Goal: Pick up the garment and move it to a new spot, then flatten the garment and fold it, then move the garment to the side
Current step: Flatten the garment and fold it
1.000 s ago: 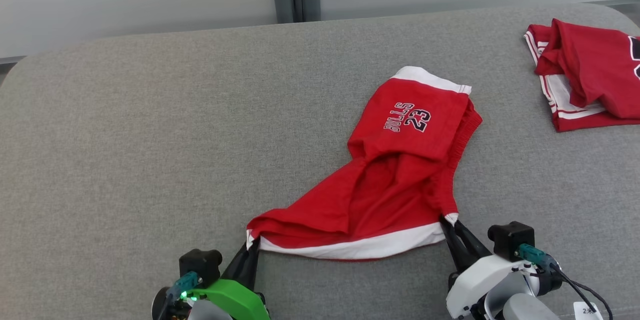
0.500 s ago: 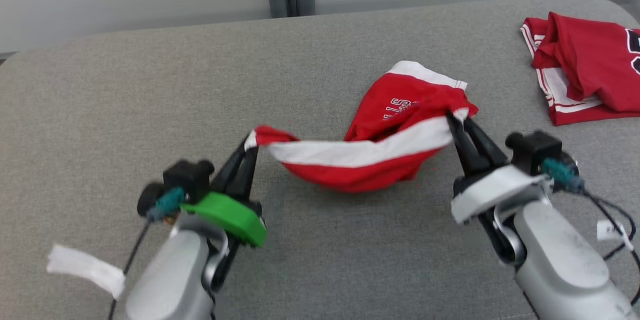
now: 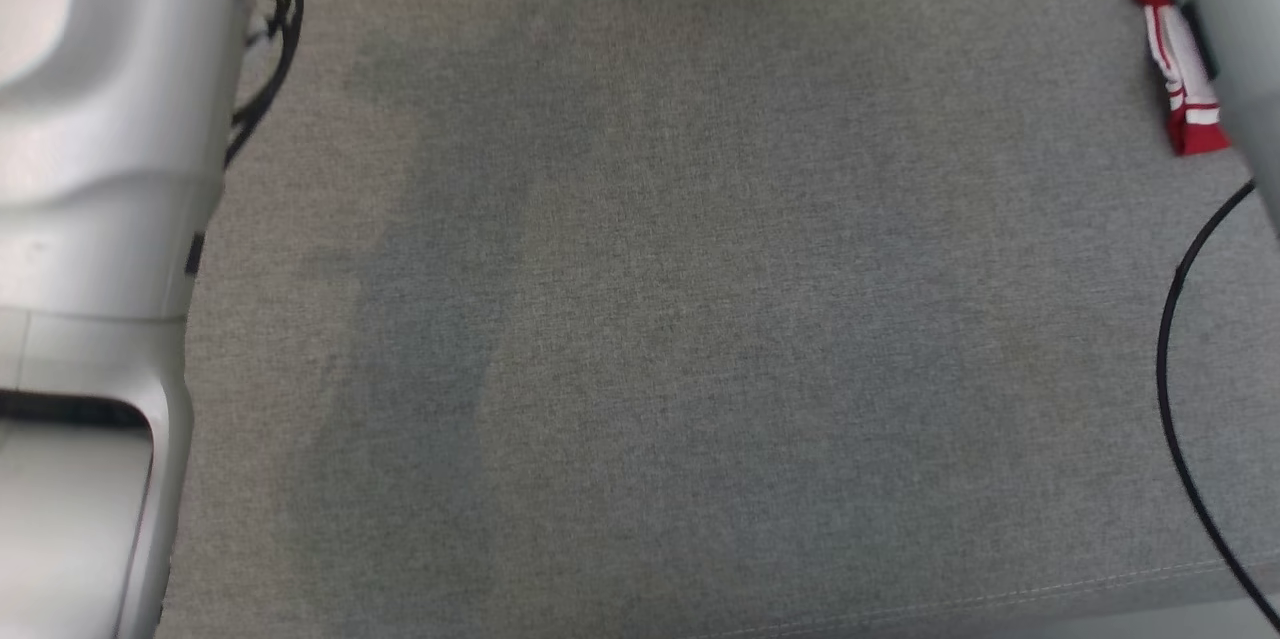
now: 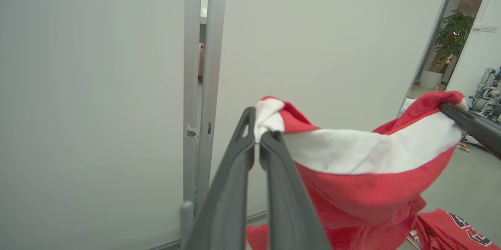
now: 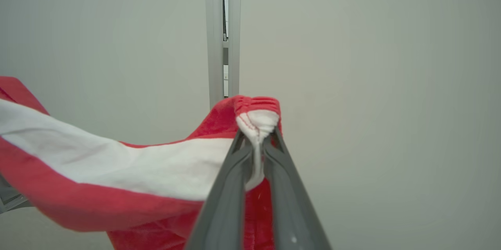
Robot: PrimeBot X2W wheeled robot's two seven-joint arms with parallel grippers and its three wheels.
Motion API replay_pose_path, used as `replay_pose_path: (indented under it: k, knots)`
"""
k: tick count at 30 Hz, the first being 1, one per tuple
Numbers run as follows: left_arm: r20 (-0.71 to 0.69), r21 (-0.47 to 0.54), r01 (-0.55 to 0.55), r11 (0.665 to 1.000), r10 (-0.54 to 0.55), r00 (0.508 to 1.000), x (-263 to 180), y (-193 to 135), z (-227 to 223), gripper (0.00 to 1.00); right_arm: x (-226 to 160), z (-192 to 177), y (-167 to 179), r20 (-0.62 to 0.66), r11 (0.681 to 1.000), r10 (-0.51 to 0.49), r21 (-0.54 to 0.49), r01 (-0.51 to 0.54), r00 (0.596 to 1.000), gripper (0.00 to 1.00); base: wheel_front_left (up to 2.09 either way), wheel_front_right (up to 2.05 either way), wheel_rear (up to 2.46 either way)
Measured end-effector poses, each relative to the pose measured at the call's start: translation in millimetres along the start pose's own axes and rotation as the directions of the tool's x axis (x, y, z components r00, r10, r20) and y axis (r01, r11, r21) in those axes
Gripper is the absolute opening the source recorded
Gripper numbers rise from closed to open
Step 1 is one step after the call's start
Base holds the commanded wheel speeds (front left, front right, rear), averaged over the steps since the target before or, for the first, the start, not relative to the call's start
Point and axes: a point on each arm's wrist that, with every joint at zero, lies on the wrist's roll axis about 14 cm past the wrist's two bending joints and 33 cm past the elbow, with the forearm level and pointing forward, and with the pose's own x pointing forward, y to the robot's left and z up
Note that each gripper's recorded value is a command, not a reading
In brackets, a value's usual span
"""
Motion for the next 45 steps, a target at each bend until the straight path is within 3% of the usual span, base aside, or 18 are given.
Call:
replay_pose_path:
  k: [5, 8, 17, 25, 29, 41, 45]
  knots:
    - [0.062, -0.017, -0.027, 0.999, 0.028, 0.998, 34, 20, 13, 0.0, 36, -4, -8, 0.023, 1.0, -0.001, -0.022, 0.002, 1.0, 0.0, 0.0, 0.0, 0.0]
    - [0.069, -0.066, -0.075, 0.995, 0.079, 0.994, 41, 42, 1, 0.0, 47, -24, -2, 0.003, 1.0, 0.017, -0.021, -0.017, 1.0, 0.0, 0.0, 0.0, 0.0]
    - [-0.046, -0.169, -0.174, 0.97, 0.169, 0.985, 16, 69, -88, 0.0, 19, -119, 2, -0.178, 0.999, 0.011, 0.046, -0.003, 0.984, 0.0, 0.0, 0.0, 0.0]
    - [-0.168, -0.26, -0.276, 0.925, 0.238, 0.957, -65, 65, -160, 0.0, -56, -159, 17, -0.287, 0.993, 0.026, 0.114, 0.007, 0.958, 0.0, 0.0, 0.0, 0.0]
    - [-0.232, -0.317, -0.341, 0.885, 0.276, 0.933, -112, 54, -186, 0.0, -100, -167, 25, -0.323, 0.988, 0.025, 0.153, 0.026, 0.946, 0.0, 0.0, 0.0, 0.0]
    - [-0.396, -0.403, -0.485, 0.776, 0.33, 0.857, -258, -20, -230, 0.0, -246, -179, 58, -0.439, 0.946, -0.022, 0.281, 0.16, 0.898, 0.0, 0.0, 0.0, 0.0]
    - [-0.397, -0.413, -0.478, 0.776, 0.319, 0.861, -284, -45, -223, 0.0, -283, -170, 61, -0.449, 0.938, -0.055, 0.284, 0.201, 0.892, 0.0, 0.0, 0.0, 0.0]
